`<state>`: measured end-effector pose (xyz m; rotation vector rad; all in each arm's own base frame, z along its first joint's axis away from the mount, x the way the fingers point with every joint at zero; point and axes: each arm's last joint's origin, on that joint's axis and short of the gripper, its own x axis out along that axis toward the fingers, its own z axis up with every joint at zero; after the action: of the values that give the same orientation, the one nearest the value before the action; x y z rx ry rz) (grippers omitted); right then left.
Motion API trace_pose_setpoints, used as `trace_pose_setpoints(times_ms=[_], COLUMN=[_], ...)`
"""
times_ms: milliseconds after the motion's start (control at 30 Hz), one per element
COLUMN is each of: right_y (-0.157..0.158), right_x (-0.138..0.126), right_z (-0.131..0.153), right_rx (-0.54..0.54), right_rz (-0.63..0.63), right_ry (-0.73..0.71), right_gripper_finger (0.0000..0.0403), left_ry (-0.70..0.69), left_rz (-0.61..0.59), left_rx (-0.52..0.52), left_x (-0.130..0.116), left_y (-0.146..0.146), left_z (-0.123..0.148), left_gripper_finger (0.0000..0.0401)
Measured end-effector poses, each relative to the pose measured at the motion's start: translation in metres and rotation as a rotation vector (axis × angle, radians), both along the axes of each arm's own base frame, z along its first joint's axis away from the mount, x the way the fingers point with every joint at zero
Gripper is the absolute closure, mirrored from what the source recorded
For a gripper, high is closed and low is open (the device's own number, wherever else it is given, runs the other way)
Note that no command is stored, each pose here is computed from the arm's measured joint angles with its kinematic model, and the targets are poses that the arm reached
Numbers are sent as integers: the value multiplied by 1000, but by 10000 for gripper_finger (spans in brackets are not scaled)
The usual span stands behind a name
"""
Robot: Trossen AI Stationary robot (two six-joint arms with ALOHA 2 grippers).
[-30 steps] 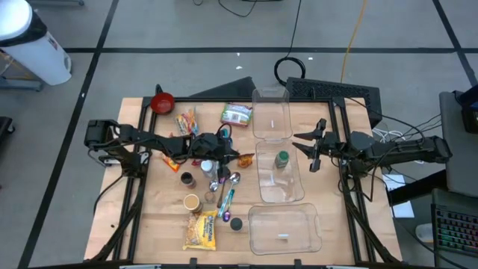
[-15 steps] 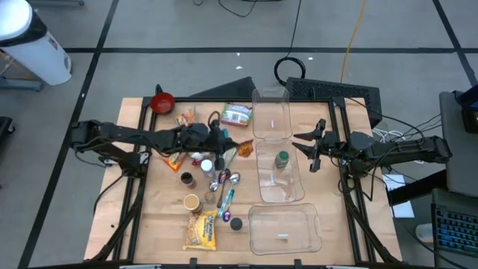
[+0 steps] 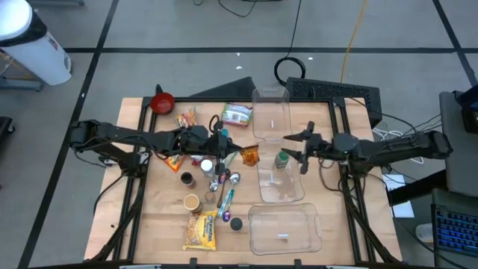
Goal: Pick & Place Food Item
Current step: Put the orange seasoning pack into the middle transparent bin
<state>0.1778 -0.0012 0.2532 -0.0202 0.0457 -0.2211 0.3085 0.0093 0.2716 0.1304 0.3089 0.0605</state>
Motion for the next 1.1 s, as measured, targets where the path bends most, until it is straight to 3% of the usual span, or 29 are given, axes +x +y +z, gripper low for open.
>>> trace_pose_setpoints(times_ms=[200,433,733,900,1100], right_y=[3,-3,-2,-2,-2], right_x=[35,65,95,98,97], right_z=[-4,-17,-23,-25,-21], right_rx=[-4,9,38,37,27], right_rz=[99,100,238,234,236], right_ry=[-45,-21,-23,-29,-47], right_gripper_finger=[154,152,154,200,315], left_ry=[-3,-5,-5,-4,2], left_rz=[-3,-31,-43,-43,-42], left_rx=[-1,-5,-2,-1,-4], left_x=[0,0,0,0,0], left_y=[-1,-9,-13,-13,-13], left_z=[0,0,0,0,0], left_gripper_finger=[398,399,398,399,398])
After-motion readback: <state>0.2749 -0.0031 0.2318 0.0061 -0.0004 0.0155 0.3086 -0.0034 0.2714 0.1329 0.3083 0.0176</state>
